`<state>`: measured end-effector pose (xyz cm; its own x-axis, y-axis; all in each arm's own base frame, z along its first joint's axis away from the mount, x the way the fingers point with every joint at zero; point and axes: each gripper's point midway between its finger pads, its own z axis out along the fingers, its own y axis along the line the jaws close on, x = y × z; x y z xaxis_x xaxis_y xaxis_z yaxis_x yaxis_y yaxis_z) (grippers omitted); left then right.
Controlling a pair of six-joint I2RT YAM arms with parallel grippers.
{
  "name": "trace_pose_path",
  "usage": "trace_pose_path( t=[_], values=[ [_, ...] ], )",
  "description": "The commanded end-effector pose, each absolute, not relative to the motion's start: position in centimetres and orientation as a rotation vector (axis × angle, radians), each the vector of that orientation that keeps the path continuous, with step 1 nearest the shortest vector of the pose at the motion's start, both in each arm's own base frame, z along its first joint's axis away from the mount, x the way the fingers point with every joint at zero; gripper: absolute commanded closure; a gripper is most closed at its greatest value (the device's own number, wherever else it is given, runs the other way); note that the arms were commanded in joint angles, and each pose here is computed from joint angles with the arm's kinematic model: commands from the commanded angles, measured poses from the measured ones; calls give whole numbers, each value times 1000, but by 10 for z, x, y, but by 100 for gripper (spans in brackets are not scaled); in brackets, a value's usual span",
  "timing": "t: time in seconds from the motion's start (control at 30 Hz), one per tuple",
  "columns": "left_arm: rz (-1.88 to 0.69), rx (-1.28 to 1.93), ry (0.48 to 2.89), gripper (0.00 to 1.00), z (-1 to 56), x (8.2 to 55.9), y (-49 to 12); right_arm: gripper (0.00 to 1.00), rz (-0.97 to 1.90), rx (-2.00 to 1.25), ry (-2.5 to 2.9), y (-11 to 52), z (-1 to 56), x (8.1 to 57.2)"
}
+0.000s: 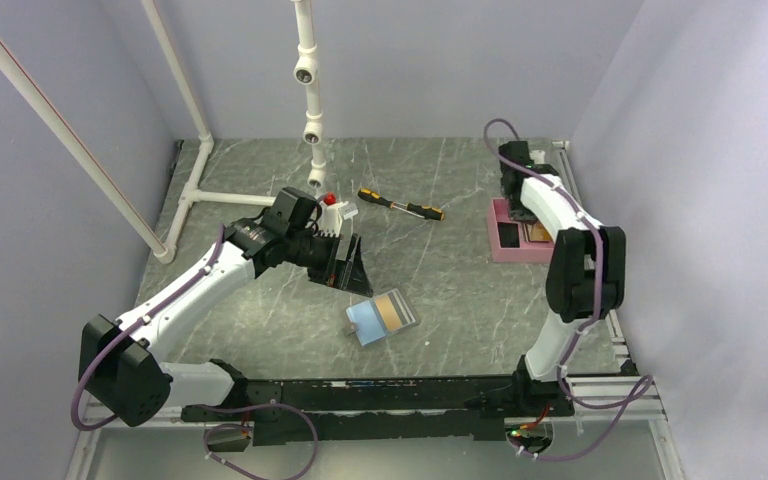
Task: Put the credit cards into the card holder
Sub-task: Pick up the credit card from the storage box.
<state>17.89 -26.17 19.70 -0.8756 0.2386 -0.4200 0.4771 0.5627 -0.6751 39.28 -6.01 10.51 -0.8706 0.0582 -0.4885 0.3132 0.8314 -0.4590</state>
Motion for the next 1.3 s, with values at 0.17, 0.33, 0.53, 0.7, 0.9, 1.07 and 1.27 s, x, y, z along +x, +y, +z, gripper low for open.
trace_pose_path(
  t=[0.17,0.33,0.53,0.7,0.9,1.07,1.27],
  values=[
    [-1318,587,2469,1,213,178,-271,100,-68,508,2574,-23,113,395],
    [-1365,545,2466,2,216,181,-277,100,196,493,2611,8,102,394],
    [-1476,454,2471,7,216,184,-291,100,553,455,2580,54,105,388],
    [-1478,431,2471,11,209,193,-310,100,656,398,2616,92,98,371],
    [-1496,392,2436,16,203,214,-347,100,516,301,2577,106,107,360],
    [-1478,272,2413,25,198,252,-375,100,285,286,2459,78,124,361],
    [-1449,121,2401,36,182,308,-415,100,274,230,2297,73,134,356]
  ],
)
